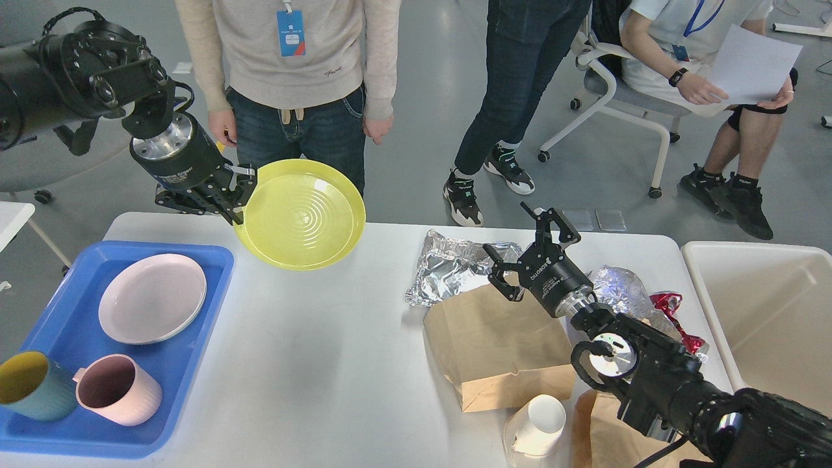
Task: Tidy desktop
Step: 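Lift the yellow plate upward with the left gripper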
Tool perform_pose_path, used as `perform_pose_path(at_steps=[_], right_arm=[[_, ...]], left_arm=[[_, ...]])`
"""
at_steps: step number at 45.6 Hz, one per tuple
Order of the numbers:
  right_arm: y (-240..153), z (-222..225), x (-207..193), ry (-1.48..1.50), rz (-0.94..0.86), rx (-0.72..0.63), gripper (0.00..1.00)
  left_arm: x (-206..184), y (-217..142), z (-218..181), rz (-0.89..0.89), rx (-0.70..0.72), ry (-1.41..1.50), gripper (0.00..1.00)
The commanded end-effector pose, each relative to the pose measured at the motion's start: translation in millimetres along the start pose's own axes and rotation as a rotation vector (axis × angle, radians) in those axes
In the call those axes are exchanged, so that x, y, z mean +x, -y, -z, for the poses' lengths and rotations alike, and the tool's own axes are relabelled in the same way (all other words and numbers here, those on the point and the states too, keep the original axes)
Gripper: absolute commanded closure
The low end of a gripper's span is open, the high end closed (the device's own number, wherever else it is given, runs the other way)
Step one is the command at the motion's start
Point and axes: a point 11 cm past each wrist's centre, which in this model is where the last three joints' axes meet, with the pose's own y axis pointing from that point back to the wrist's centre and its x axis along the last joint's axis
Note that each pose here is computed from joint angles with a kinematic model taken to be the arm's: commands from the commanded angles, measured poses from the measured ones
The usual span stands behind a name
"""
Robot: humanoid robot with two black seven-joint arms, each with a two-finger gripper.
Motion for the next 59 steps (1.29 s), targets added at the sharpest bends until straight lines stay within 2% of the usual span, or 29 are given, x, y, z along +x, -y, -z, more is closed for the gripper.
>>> perform_pose_path(at_steps=[1,13,29,59], right_arm=[[0.0,0.0,-0.1,0.0,0.0,0.0,0.0],[0.0,0.0,-0.1,0.0,0.0,0.0,0.0],[0.0,0.0,0.1,0.0,-0.001,0.0,0.0],[0.2,-0.1,-0.5,0.001,0.002,0.0,0.0]], left_arm=[[0.0,-27.1,-2.9,-0.023,-0.007,0.007,1.0],[0.5,-65.1,-6.9,-0.068,-0.08,0.006,1.0],[-4.8,-59.4,-7.1,-0.047,-0.064,0.01,1.0],[-7.7,-56.8,-19.8,-0.038,-0.144,0.028,1.0]])
